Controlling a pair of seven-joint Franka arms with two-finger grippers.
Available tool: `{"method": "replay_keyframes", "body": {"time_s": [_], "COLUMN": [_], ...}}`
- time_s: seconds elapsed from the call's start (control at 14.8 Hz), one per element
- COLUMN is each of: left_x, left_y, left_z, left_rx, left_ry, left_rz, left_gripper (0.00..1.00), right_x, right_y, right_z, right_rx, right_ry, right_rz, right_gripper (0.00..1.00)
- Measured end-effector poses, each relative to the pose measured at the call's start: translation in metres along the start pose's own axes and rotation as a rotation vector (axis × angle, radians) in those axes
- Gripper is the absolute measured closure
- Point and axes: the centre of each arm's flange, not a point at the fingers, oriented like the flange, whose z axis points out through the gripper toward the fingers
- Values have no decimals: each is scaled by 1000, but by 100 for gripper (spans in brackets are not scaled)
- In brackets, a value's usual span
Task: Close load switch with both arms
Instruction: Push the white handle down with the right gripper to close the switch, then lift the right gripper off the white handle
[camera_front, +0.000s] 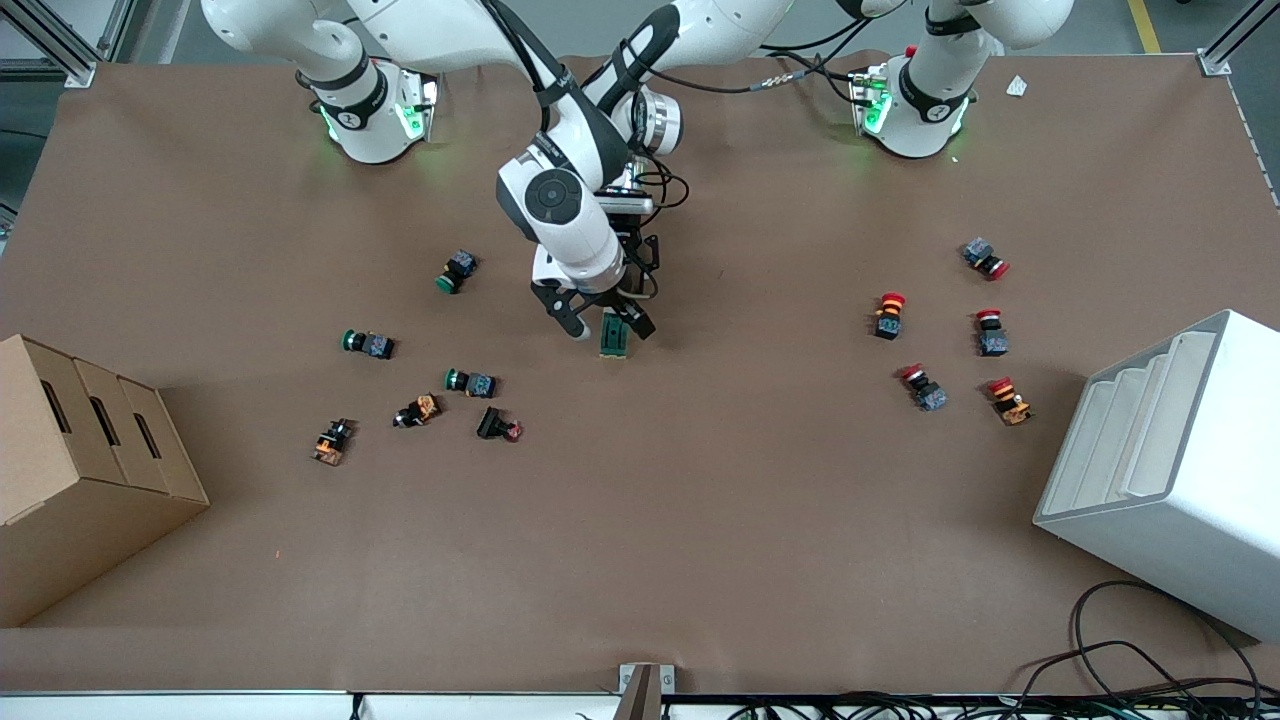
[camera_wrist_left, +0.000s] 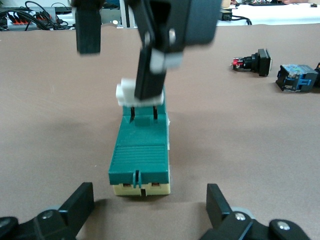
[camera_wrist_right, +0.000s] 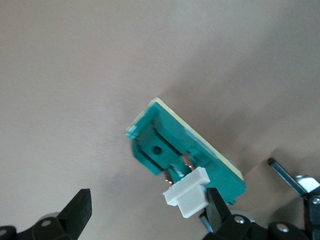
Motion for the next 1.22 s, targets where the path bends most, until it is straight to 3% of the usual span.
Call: {"method": "replay_keyframes", "body": {"time_s": [0.2,0.61,1.22], "left_x": [0,0,0], "left_y": [0,0,0], "left_z": [0,0,1], "left_rx": [0,0,0], "left_ry": [0,0,1], "left_rz": [0,0,0], "left_gripper": [0,0,0], "right_x": [11,13,48], "right_y": [-14,-18,-37], "right_z": [-10,-6,16], "right_rx": [31,34,42], "right_ry": [1,3,18], "right_rz": [13,9,-9], "right_gripper": [0,0,0]}}
